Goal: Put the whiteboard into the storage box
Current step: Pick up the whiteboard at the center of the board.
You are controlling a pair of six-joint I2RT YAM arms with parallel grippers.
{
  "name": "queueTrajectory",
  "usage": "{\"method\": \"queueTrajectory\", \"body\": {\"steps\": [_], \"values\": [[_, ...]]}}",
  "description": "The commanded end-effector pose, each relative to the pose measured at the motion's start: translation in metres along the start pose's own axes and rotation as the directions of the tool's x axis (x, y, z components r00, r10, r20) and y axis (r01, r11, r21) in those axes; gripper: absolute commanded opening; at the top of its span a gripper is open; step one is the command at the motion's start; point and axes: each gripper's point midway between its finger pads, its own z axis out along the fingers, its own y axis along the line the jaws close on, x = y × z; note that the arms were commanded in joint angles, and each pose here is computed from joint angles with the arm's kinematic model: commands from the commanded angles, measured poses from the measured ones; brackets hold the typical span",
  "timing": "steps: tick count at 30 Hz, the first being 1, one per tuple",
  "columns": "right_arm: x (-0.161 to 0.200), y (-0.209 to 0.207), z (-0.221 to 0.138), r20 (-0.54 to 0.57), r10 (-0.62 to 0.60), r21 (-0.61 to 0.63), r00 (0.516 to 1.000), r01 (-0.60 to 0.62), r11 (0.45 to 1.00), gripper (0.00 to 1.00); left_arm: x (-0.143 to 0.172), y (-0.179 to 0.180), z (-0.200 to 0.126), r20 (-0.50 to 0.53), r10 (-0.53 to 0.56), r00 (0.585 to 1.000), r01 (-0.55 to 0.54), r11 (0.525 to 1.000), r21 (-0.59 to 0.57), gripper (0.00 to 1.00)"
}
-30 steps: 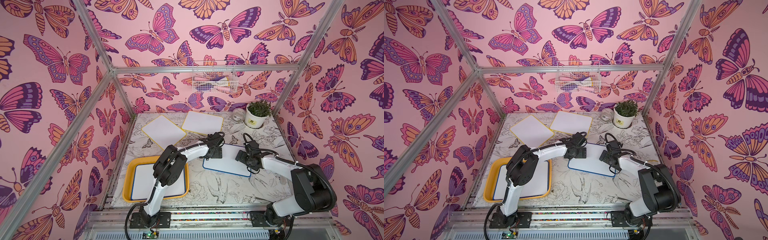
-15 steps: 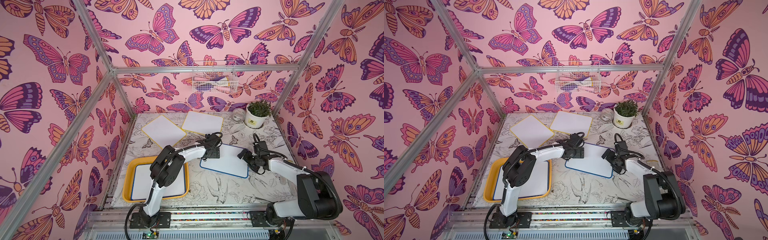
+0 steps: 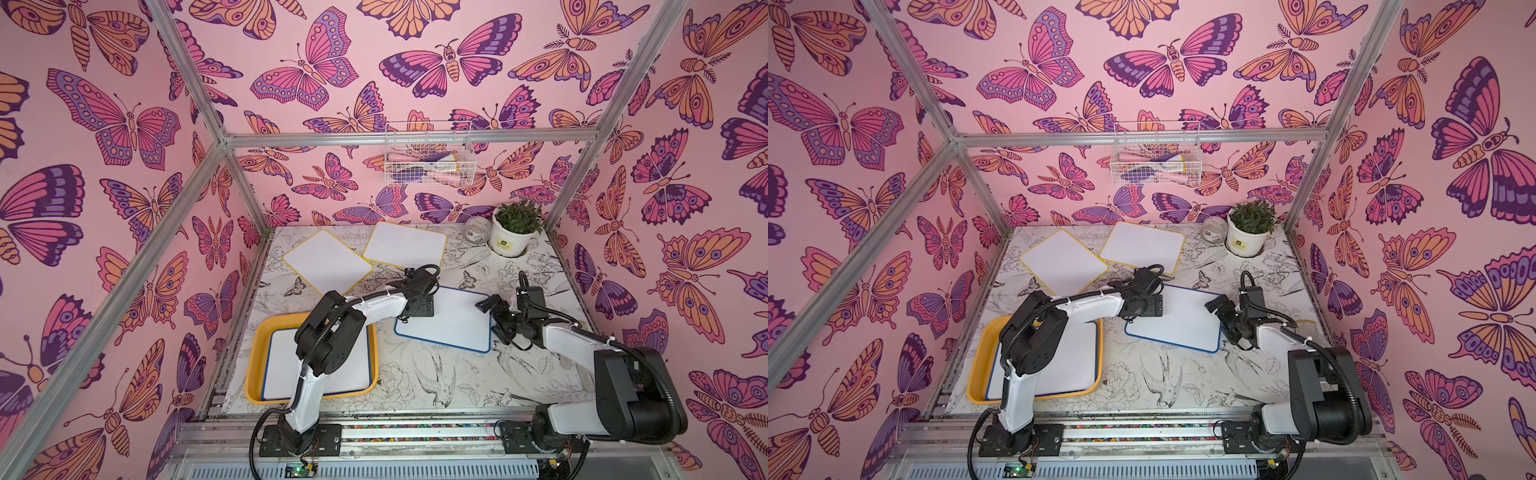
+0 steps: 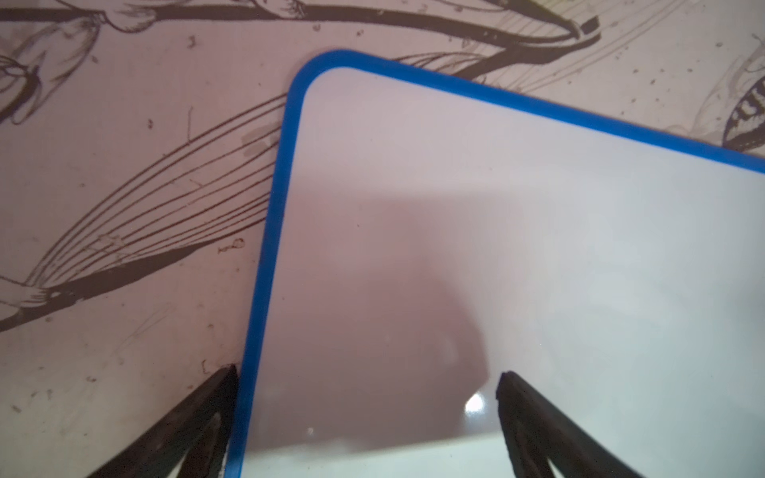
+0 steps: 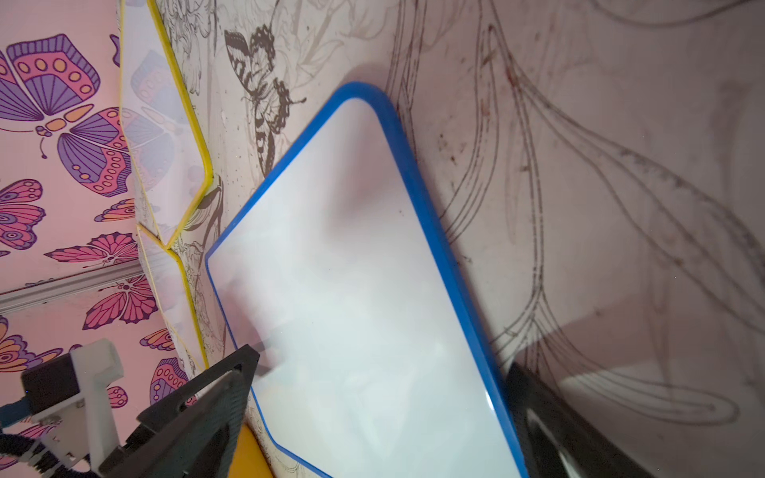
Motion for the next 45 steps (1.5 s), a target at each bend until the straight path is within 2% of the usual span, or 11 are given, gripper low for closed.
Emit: {"method": "queueTrajectory", "body": {"steps": [1, 12, 18, 24, 36, 45], "values": [[0.042, 0.019, -0.002, -0.210, 0.038, -0.113, 0.977, -0.063, 0.992, 1.00, 0.068, -0.036, 0.008, -0.262, -0.012, 0.965, 0.066, 0.978, 0.196, 0.98], [0.038, 0.013, -0.002, -0.191, 0.085, -0.142, 0.978, -0.114, 0.983, 0.99, 0.063, -0.036, 0.000, -0.301, -0.089, 0.949, 0.173, 0.949, 0.264, 0.98], [0.035, 0.008, -0.005, -0.172, 0.147, -0.150, 0.974, -0.173, 0.973, 0.99, 0.062, -0.032, 0.000, -0.296, -0.095, 0.951, 0.176, 0.949, 0.262, 0.98], [0.025, 0.009, -0.013, -0.120, 0.156, -0.167, 0.980, -0.175, 0.970, 0.99, 0.063, -0.027, 0.003, -0.299, -0.101, 0.949, 0.181, 0.951, 0.252, 0.98], [0.005, 0.038, -0.037, 0.014, 0.111, -0.318, 0.994, -0.101, 0.943, 0.98, 0.061, -0.015, 0.000, -0.288, -0.121, 0.950, 0.192, 0.953, 0.233, 0.98], [-0.001, 0.052, -0.059, 0.097, 0.095, -0.399, 0.991, -0.049, 0.916, 0.91, 0.057, -0.010, 0.002, -0.287, -0.133, 0.949, 0.200, 0.955, 0.220, 0.98]]}}
